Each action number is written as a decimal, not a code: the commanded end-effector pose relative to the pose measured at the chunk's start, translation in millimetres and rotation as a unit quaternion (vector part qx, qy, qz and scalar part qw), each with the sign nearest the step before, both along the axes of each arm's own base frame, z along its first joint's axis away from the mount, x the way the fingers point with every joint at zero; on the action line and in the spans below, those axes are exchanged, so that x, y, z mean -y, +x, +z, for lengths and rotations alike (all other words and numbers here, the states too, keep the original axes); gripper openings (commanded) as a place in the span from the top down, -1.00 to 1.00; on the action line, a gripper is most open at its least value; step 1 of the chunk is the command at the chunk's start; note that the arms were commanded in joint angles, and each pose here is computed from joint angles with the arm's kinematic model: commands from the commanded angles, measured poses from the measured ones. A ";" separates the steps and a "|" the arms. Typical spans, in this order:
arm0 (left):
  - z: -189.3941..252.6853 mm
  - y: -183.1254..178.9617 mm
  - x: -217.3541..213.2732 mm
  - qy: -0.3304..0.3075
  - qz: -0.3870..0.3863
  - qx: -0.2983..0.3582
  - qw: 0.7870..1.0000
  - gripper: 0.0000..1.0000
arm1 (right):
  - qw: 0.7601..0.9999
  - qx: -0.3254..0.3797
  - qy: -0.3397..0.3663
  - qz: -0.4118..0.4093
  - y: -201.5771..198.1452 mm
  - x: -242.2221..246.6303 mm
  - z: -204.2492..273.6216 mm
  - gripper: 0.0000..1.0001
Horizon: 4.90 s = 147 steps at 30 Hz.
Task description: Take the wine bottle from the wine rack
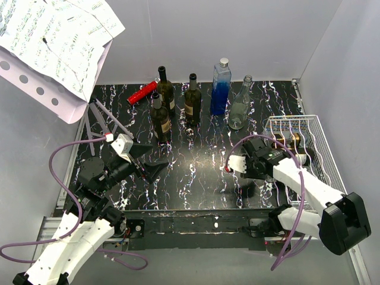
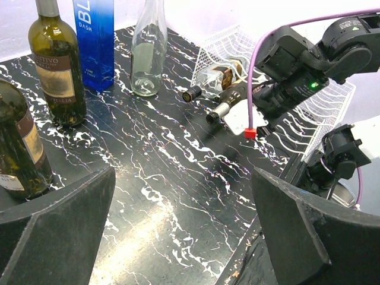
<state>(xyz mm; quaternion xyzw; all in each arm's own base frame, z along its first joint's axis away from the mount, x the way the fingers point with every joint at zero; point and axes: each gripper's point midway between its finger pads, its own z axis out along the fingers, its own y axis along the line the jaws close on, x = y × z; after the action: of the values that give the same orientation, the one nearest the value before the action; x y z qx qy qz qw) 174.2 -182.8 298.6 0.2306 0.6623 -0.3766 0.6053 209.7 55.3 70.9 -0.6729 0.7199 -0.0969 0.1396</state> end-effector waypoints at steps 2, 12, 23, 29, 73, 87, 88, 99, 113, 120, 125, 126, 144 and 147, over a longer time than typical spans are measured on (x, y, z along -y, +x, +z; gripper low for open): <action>-1.6 1.5 -1.1 0.005 0.006 0.001 1.000 -0.96 | 1.000 0.007 0.018 -0.014 1.7 -18.8 14.0 0.97; -1.6 2.4 -2.1 0.005 0.009 0.000 1.000 -0.96 | 1.000 -0.016 0.018 0.008 -8.2 -42.1 5.1 0.97; -2.6 4.0 -2.3 0.007 0.012 -0.001 1.000 -0.96 | 0.999 -0.029 0.027 0.031 -20.6 -76.1 8.1 0.97; -3.0 5.3 -3.3 0.007 0.017 -0.002 1.000 -0.96 | 0.998 -0.044 0.026 0.037 -26.7 -94.8 8.4 0.97; 9.1 12.9 -39.5 -0.015 0.122 0.017 0.992 -0.96 | 0.818 0.064 0.570 -0.051 -20.6 -276.9 239.4 0.97; 16.7 21.6 -73.3 -0.024 0.215 0.038 0.976 -0.96 | 0.737 0.151 0.644 -0.137 52.4 -322.5 278.2 0.97; 18.2 21.2 -76.4 -0.026 0.222 0.040 0.974 -0.96 | 0.735 0.156 0.644 -0.142 61.3 -323.7 279.0 0.97; 22.5 19.3 -85.3 -0.034 0.240 0.048 0.969 -0.96 | 0.705 0.235 0.644 -0.182 152.5 -316.9 288.0 0.97; 20.9 21.5 -83.6 -0.030 0.239 0.047 0.969 -0.96 | 0.666 0.257 0.672 -0.198 197.0 -319.7 285.6 0.97; 20.0 22.3 -83.2 -0.029 0.239 0.046 0.970 -0.96 | 0.657 0.255 0.674 -0.223 198.8 -313.1 275.7 0.58; 19.1 23.1 -81.8 -0.027 0.237 0.044 0.970 -0.96 | 0.657 0.256 0.673 -0.225 193.3 -306.4 276.5 0.10; 19.2 23.2 -81.4 -0.027 0.236 0.044 0.970 -0.96 | 0.659 0.255 0.671 -0.223 191.5 -305.9 275.5 0.04; 16.2 24.4 -79.3 -0.023 0.232 0.041 0.971 -0.96 | 0.759 0.252 0.582 -0.148 136.7 -258.3 293.1 -0.67; 16.7 24.2 -77.8 -0.022 0.229 0.041 0.972 -0.96 | 0.803 0.255 0.528 -0.104 116.0 -236.8 271.0 -0.71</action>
<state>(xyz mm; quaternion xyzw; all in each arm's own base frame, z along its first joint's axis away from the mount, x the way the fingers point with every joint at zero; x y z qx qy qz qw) 195.1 -101.1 320.8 0.0649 0.6562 -0.2366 0.7136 353.0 320.4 345.1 -0.2835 0.6814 0.1583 0.6559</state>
